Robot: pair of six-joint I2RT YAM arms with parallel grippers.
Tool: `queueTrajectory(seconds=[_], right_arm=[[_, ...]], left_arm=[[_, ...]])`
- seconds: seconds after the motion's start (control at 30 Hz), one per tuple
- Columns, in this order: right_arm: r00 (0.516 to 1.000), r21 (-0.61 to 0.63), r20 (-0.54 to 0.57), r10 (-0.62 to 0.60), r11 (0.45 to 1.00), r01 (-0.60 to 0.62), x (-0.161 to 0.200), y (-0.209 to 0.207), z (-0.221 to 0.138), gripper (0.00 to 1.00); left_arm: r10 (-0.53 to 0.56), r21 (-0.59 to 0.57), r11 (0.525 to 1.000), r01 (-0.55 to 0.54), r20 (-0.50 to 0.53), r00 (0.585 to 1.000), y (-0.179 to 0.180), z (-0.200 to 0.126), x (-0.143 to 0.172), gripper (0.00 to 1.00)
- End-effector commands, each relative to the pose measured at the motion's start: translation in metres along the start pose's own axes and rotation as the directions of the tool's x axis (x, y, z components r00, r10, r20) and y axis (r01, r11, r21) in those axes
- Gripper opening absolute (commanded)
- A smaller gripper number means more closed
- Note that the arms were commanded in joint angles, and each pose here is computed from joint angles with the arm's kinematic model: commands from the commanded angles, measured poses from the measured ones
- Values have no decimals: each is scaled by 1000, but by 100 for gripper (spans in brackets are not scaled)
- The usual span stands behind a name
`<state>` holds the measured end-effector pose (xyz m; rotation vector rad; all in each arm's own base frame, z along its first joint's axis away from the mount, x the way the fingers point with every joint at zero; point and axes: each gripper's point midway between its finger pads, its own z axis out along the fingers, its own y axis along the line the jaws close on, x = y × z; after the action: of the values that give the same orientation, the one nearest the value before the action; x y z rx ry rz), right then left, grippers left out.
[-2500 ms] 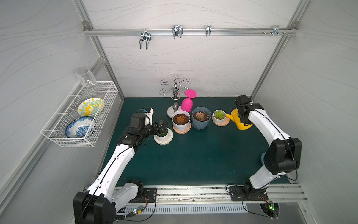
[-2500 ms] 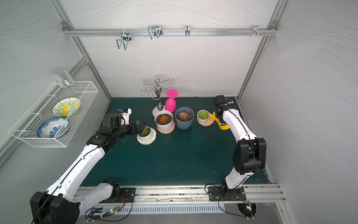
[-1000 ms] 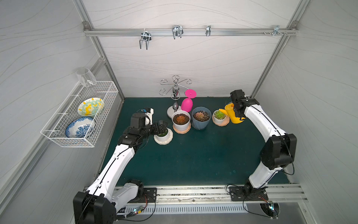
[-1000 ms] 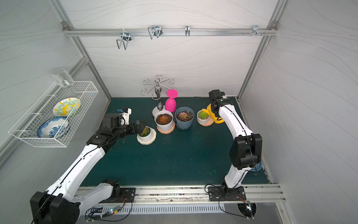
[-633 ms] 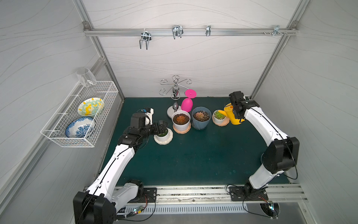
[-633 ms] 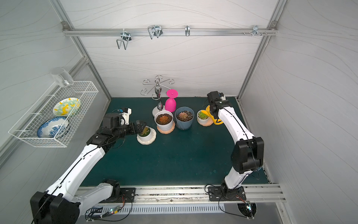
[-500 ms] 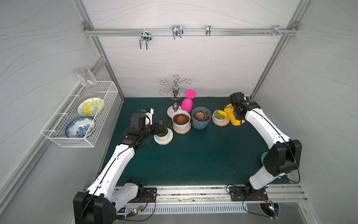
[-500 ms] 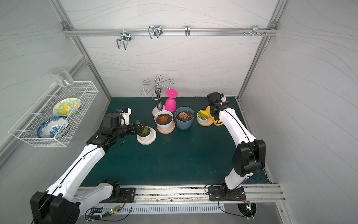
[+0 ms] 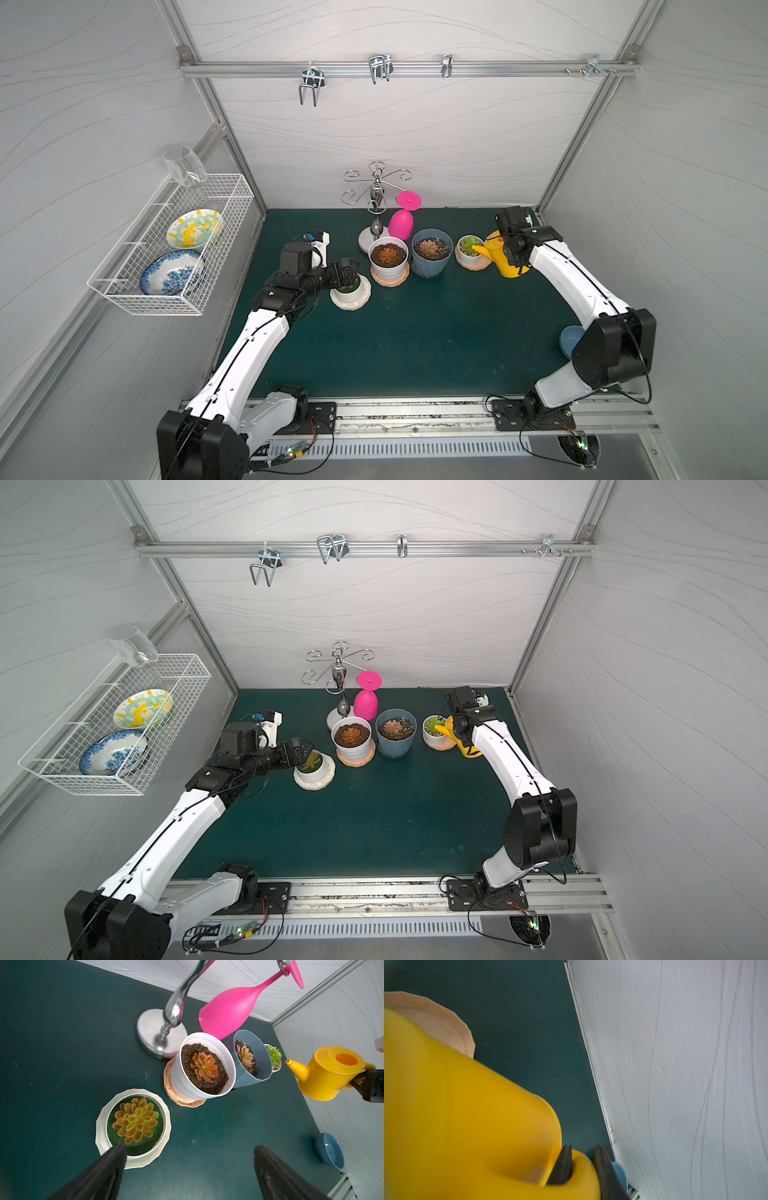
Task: Water the succulent around the soil edge
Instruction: Water the soil of the potted plant with water.
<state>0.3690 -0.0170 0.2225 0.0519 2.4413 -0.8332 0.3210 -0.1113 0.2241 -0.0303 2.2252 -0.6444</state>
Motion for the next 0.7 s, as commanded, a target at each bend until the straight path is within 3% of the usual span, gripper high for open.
queueTrajectory(seconds=[0.0,0.67], right_arm=[[996,-36,55,67,997,-65,-9,-9,-19,0],[969,52,221,-108,994,99,-55,27,-85,0]], left_arm=[[30,21,999,-31,66,997,-12,-11,-22,100],[27,3,1000,-27,76,997,-9,-13,-24,100]])
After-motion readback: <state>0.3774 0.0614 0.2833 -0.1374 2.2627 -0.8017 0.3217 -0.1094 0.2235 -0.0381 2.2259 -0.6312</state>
